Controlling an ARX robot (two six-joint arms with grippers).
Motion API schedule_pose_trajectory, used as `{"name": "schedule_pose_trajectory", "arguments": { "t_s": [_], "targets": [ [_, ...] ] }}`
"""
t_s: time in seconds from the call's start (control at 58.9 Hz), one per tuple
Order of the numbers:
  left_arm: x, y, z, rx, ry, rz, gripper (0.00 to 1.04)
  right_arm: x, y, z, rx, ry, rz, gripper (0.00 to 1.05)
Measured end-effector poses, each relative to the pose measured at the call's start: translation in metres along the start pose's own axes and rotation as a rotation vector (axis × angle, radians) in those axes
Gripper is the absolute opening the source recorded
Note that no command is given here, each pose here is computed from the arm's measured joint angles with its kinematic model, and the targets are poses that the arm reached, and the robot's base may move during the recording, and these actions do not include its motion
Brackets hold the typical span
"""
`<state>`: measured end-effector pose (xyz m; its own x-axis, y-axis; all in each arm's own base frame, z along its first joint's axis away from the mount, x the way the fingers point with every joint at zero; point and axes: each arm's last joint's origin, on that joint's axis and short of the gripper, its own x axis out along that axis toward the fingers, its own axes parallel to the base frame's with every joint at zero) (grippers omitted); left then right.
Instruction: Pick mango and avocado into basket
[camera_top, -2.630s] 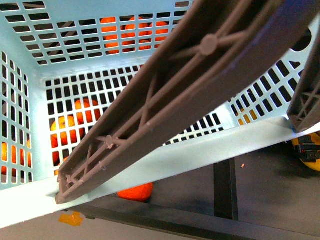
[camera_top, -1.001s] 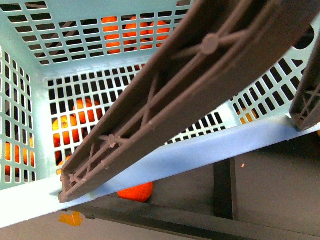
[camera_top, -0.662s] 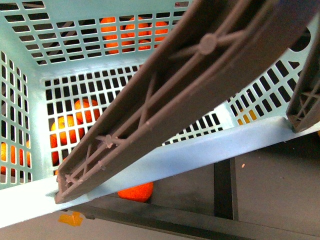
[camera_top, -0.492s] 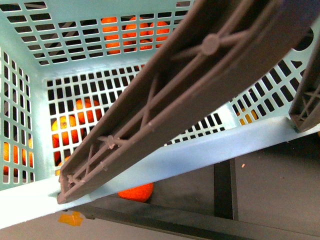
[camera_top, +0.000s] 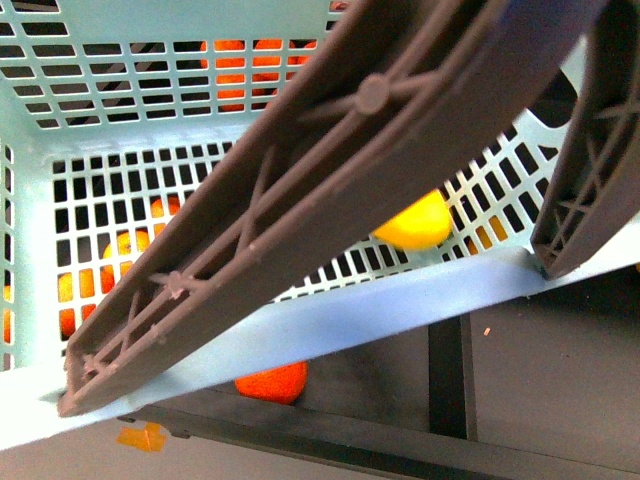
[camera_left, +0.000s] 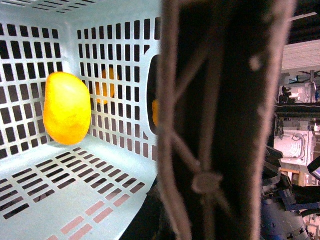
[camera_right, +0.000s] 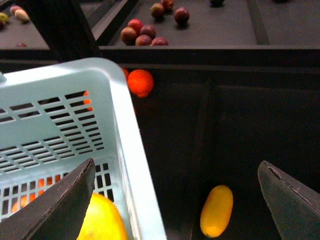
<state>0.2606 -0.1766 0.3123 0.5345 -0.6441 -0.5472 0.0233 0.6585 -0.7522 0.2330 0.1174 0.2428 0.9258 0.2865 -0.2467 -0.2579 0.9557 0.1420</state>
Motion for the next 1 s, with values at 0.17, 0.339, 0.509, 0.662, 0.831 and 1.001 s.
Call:
{"name": "schedule_pose_trajectory", "arguments": {
  "t_s": [0.17, 0.339, 0.509, 0.662, 0.831, 1.001],
  "targets": [
    [0.0, -0.001, -0.002, 0.0, 0.018, -0.012, 0.04, -0.022, -0.027, -0.021, -0.068, -0.255, -0.254, 0.67],
    [0.0, 0.0, -0.001, 0.0, 0.008, -0.005, 0.04, -0.044, -0.048, -0.037, -0.089, -0.265, -0.264, 0.42],
    [0.0, -0.001, -0.001, 0.0, 0.01, -0.006, 0.04, -0.06, -0.063, -0.052, -0.101, -0.256, -0.27, 0.18],
    [0.0, -0.001, -0.001, 0.0, 0.009, -0.006, 0.04, -0.072, -0.071, -0.061, -0.107, -0.259, -0.266, 0.02],
    [0.0, -0.001, -0.001, 0.0, 0.01, -0.007, 0.04, -0.084, -0.079, -0.07, -0.106, -0.257, -0.274, 0.02],
    [0.0, -0.001, -0.001, 0.0, 0.012, -0.008, 0.04, -0.094, -0.084, -0.078, -0.105, -0.257, -0.273, 0.02]
  ]
}}
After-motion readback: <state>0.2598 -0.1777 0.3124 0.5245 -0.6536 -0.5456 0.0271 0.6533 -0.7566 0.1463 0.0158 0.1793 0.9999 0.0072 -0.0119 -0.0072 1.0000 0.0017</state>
